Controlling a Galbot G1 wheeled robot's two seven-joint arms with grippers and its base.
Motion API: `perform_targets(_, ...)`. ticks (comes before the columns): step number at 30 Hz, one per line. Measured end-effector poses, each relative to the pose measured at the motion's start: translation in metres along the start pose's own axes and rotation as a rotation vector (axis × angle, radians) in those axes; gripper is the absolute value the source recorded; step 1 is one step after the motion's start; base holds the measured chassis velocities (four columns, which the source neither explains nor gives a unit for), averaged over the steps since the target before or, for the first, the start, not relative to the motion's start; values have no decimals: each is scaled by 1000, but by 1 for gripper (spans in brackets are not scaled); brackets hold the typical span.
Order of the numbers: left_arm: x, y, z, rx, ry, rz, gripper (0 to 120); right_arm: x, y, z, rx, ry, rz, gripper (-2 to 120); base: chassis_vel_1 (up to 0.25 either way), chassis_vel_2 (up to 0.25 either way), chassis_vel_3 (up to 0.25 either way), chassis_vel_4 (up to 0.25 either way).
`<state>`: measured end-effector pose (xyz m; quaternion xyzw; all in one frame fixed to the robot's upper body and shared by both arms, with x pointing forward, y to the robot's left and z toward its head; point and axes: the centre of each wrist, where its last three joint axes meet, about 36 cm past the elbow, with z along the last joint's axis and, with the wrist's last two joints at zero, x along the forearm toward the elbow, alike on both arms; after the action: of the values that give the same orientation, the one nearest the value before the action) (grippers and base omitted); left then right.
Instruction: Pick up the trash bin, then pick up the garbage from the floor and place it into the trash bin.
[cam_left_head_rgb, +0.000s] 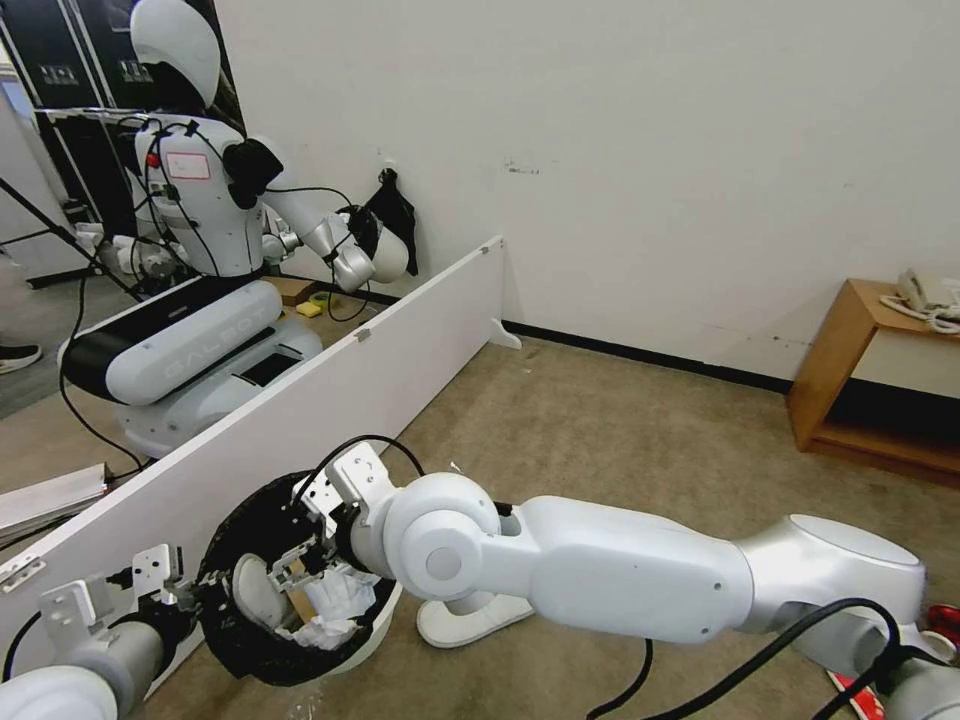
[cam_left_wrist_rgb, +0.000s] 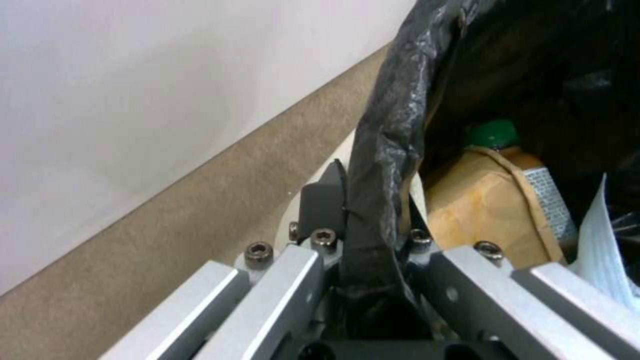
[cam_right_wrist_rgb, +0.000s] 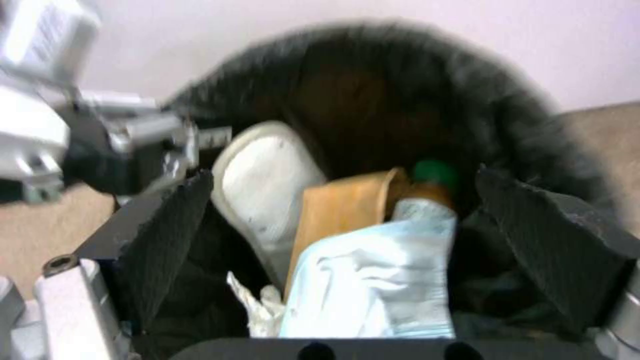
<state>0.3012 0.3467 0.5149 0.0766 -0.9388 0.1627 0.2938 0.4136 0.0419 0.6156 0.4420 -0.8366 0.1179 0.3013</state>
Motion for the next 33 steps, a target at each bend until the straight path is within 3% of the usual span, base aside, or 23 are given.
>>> perform_targets(5, -3, 3, 0, -5, 5, -8, 1, 26, -12, -9, -13, -56, 12, 100, 0, 0, 0, 0)
perform_targets(8, -4, 7, -3, -11, 3, -20, 1, 57, -32, -14, -35, -109, 46, 100, 0, 0, 0, 0)
perform_targets(9, -5, 10, -4, -14, 3, -28, 1, 81, -52, -13, -59, -152, 95, 100, 0, 0, 0, 0)
perform_targets(15, -3, 17, -4, -15, 6, -49, 1, 139, -93, 4, -101, -276, 242, 100, 0, 0, 0, 0)
perform_targets(21, -1, 18, -5, -12, 2, -55, 1, 172, -119, 24, -145, -325, 367, 100, 0, 0, 0, 0)
perform_targets(27, 2, 19, -3, -4, 1, -58, 1, 180, -150, 60, -157, -271, 529, 100, 0, 0, 0, 0)
perform_targets(33, 4, 17, -2, -2, -1, -54, 1, 155, -179, 108, -158, -144, 618, 100, 0, 0, 0, 0)
